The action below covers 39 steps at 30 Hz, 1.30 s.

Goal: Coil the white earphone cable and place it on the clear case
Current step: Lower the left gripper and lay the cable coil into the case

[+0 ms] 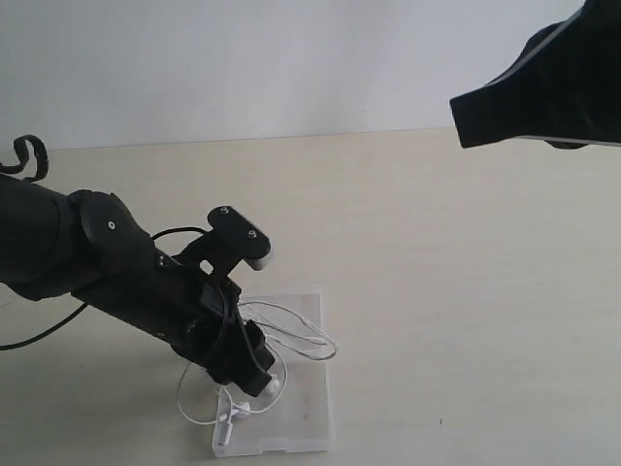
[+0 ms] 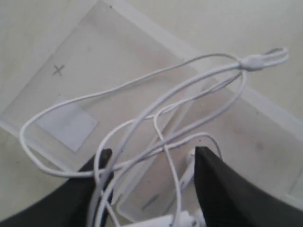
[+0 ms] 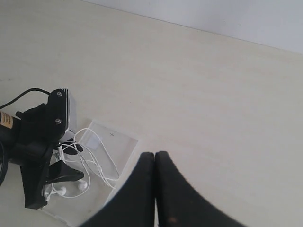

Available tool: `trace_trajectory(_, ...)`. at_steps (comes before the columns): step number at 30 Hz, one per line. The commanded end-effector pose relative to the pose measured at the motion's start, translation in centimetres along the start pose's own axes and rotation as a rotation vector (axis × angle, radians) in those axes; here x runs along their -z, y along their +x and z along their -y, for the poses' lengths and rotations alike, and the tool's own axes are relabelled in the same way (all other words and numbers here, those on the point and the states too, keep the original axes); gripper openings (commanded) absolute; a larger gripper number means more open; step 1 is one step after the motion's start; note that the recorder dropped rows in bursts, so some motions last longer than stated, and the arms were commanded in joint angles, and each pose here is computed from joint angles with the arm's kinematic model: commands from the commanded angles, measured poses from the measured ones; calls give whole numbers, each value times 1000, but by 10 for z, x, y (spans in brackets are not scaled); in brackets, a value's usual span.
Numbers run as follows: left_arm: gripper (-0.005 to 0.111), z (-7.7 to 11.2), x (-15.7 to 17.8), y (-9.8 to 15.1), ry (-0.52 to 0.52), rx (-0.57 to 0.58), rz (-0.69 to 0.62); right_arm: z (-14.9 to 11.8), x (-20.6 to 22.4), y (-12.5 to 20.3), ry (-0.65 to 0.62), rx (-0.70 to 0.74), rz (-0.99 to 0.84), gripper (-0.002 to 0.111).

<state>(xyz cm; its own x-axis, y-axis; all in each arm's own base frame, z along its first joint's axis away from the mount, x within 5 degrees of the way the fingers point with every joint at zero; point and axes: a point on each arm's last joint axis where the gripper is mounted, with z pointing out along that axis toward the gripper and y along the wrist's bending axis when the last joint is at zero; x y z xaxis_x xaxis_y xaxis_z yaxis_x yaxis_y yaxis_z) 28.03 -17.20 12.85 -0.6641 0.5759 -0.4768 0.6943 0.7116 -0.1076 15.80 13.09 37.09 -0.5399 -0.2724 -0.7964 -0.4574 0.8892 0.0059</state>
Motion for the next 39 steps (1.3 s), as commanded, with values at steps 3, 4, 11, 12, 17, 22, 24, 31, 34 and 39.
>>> trace_trajectory(3,66,1,0,-1,11,4,-38,0,0,0,-5,-1,10,0)
trace_trajectory(4,68,1,1,-4,17,20,-36,0,0,0,-5,-1,10,0)
trace_trajectory(11,69,5,7,-16,77,3,-59,0,0,0,-5,-1,10,0)
trace_trajectory(12,69,4,7,-17,74,-1,-60,0,0,0,-5,-1,10,0)
trace_trajectory(17,67,3,8,-18,61,27,-65,0,0,0,-5,-1,10,0)
trace_trajectory(22,69,-3,8,-11,-9,10,-140,0,0,0,-7,-1,12,0)
trace_trajectory(24,72,-7,9,-7,-49,-17,-191,0,0,-1,-10,-1,18,0)
trace_trajectory(31,75,-12,10,-7,-107,-43,-192,-1,0,-2,-16,-1,30,0)
trace_trajectory(34,75,-13,11,-11,-108,-45,-184,-1,0,-2,-16,-1,30,0)
trace_trajectory(39,75,-13,17,-22,-105,-53,-178,-1,0,-2,-16,-1,30,0)
